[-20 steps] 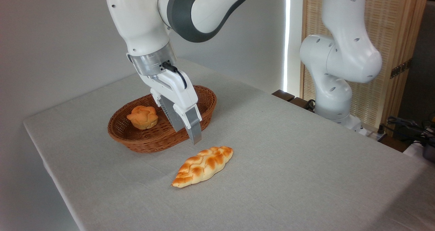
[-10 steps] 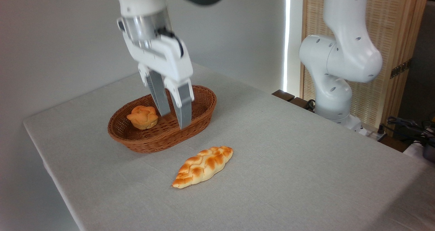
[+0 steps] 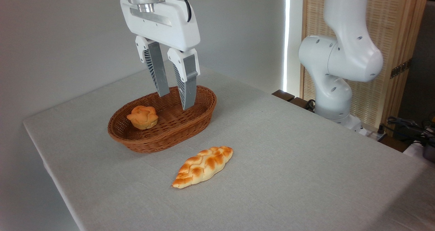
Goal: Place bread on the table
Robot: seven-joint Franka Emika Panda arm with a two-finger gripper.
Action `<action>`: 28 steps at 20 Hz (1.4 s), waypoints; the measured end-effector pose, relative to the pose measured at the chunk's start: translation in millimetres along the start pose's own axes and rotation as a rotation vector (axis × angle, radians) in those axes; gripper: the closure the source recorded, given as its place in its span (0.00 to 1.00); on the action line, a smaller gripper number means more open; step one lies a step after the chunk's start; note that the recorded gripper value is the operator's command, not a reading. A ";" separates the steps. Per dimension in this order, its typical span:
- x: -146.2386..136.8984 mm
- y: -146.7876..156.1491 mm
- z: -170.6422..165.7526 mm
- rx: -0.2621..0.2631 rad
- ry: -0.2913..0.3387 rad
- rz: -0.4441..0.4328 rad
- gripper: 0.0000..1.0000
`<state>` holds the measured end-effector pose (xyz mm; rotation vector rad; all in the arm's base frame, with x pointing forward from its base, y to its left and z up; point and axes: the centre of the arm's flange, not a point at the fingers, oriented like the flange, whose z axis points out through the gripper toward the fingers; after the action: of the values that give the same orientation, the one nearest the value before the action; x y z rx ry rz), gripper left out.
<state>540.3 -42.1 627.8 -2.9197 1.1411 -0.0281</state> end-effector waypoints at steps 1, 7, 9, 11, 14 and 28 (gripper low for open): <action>-0.6 -1.8 0.6 -0.002 -0.001 0.002 0.00; 1.1 -6.9 7.4 -0.012 -0.009 0.004 0.00; 1.3 -8.4 9.3 -0.015 -0.010 0.002 0.00; 1.2 -9.2 9.9 -0.017 -0.011 0.001 0.00; 2.4 -7.9 9.3 -0.016 -0.010 0.004 0.00; 5.7 -0.8 9.9 -0.027 -0.021 0.020 0.00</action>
<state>545.1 -45.4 618.0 -2.9248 1.1762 0.0175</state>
